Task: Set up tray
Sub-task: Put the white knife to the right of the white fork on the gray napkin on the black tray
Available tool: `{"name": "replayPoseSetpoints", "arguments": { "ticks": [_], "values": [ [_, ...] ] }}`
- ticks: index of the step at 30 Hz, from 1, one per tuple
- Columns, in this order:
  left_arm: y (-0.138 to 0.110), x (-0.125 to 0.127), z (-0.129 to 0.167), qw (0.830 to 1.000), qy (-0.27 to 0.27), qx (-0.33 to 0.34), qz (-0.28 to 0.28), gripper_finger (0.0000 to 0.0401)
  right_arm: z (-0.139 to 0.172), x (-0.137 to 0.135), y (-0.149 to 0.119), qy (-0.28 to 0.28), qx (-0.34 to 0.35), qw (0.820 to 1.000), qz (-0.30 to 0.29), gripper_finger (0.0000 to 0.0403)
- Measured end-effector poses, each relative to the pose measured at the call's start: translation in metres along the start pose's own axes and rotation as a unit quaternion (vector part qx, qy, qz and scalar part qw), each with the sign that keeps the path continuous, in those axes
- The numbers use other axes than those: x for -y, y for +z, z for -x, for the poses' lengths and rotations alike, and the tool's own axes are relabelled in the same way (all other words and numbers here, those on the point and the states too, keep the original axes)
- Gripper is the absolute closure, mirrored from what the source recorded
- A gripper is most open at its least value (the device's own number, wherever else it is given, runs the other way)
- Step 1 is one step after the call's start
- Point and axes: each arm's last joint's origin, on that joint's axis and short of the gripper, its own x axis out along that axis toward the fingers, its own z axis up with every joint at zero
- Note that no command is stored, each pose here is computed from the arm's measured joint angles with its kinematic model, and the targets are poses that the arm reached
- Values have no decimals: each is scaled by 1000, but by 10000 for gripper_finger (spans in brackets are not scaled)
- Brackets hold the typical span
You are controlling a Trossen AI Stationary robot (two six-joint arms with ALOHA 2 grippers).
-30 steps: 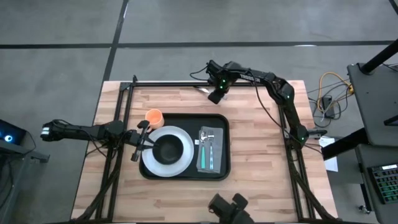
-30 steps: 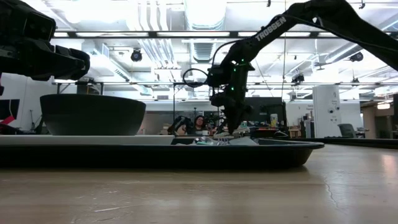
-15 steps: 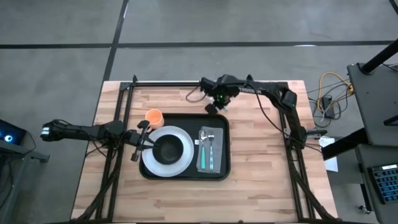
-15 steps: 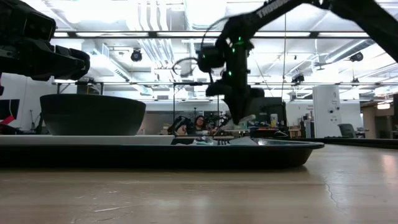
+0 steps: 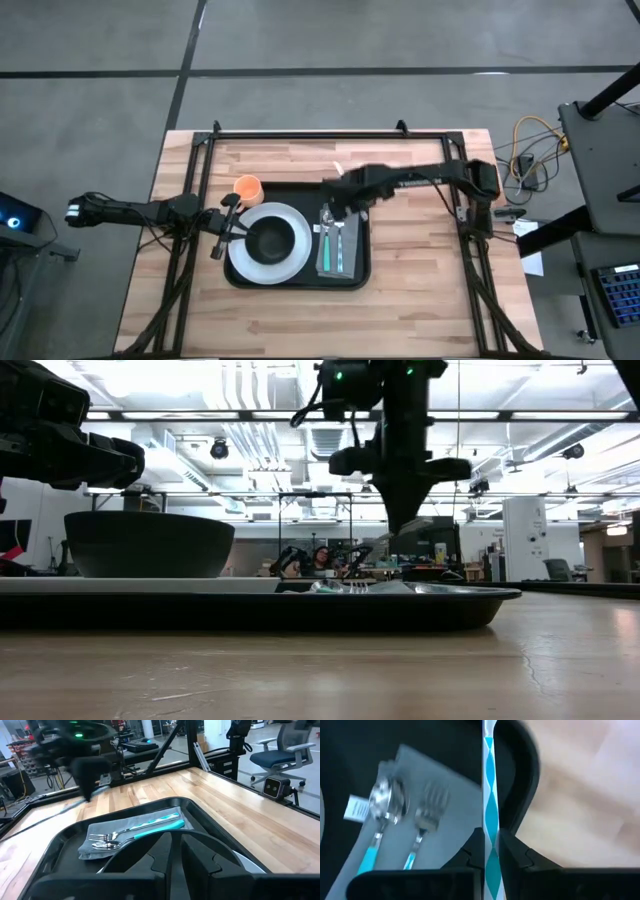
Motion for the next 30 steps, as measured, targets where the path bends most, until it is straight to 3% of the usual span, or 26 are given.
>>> {"name": "replayPoseSetpoints", "arguments": {
  "ticks": [18, 23, 30],
  "values": [
    [0, 0, 0, 1000, 0, 0, 0, 379, -8, -47, -129, 5, -9, 982, -187, 386],
    [0, 0, 0, 1000, 0, 0, 0, 379, -16, -55, -151, 5, -10, 974, -225, 386],
    [0, 0, 0, 1000, 0, 0, 0, 379, -29, -65, -161, 1, -6, 969, -248, 386]
  ]
}}
